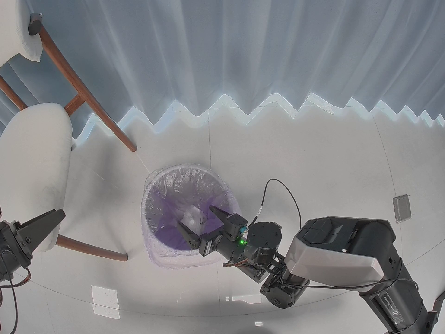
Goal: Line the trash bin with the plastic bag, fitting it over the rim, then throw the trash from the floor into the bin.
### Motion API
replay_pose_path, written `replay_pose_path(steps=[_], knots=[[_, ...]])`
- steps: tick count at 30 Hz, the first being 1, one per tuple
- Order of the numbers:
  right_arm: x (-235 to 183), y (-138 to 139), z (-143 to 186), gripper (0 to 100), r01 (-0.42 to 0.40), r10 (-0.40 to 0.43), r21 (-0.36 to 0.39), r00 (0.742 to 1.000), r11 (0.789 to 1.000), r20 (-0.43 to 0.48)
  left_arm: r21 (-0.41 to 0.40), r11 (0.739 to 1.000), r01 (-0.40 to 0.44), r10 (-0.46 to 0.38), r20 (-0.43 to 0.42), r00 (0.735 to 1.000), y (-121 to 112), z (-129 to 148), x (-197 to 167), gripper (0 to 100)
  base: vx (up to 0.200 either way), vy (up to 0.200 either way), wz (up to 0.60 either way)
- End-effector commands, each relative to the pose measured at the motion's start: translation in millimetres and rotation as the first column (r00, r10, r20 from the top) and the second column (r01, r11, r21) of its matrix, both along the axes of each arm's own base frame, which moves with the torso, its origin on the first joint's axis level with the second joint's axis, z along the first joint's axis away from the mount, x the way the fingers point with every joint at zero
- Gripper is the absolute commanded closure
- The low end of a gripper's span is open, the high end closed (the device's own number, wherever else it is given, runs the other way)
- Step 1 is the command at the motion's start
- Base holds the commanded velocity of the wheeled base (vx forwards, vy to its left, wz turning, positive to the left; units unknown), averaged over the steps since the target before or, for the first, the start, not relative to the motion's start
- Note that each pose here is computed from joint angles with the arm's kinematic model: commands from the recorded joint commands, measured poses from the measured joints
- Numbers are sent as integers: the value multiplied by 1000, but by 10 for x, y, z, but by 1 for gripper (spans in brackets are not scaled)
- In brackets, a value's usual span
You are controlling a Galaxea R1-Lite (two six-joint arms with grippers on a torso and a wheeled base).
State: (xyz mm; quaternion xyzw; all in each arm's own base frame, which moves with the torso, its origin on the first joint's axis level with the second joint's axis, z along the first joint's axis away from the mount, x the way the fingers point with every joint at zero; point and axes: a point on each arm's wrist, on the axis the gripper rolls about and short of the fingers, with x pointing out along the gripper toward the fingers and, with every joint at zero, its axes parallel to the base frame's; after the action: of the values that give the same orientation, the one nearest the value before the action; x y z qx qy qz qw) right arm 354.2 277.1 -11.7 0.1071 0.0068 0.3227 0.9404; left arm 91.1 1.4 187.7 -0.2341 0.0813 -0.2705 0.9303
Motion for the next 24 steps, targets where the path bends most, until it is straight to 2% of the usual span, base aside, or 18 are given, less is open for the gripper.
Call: replay_pose_path(steps=[1, 8, 13, 14, 16, 19, 21, 23, 24], knots=[[-3, -2, 55, 0, 0, 0, 15, 1000, 1000, 20, 1, 1000, -1, 1, 5, 1000, 0, 7, -3, 0, 0, 0, 0], [-40, -42, 287, 0, 6, -8, 47, 999, 999, 37, 3, 1000, 2, -2, 15, 1000, -3, 25, -12, 0, 0, 0, 0], [-262, -247, 781, 0, 34, -39, 77, 998, 996, 59, 6, 1000, 3, -3, 18, 1000, -6, 27, -15, 0, 0, 0, 0], [-279, -261, 797, 0, 37, -42, 77, 997, 996, 57, 6, 1000, 3, -3, 18, 1000, -6, 27, -15, 0, 0, 0, 0], [-440, -422, 1016, 0, 66, -71, 82, 996, 994, 61, 40, 999, 10, -11, 39, 999, -9, 25, -12, 0, 0, 0, 0], [-548, -601, 1179, 0, 98, -104, 83, 992, 992, 68, 115, 993, 11, -20, 78, 997, -10, 1, -10, 0, 0, 0, 0], [-666, -802, 1308, 0, 133, -139, 82, 988, 988, 68, 191, 981, 9, -30, 110, 993, -9, -47, -11, 0, 0, 0, 0], [-772, -981, 1390, 0, 159, -164, 79, 984, 984, 64, 217, 976, 7, -34, 121, 992, -12, -73, -24, 0, 0, 0, 0], [-772, -981, 1390, 0, 159, -164, 79, 984, 984, 64, 217, 976, 7, -34, 121, 992, -12, -73, -24, 0, 0, 0, 0]])
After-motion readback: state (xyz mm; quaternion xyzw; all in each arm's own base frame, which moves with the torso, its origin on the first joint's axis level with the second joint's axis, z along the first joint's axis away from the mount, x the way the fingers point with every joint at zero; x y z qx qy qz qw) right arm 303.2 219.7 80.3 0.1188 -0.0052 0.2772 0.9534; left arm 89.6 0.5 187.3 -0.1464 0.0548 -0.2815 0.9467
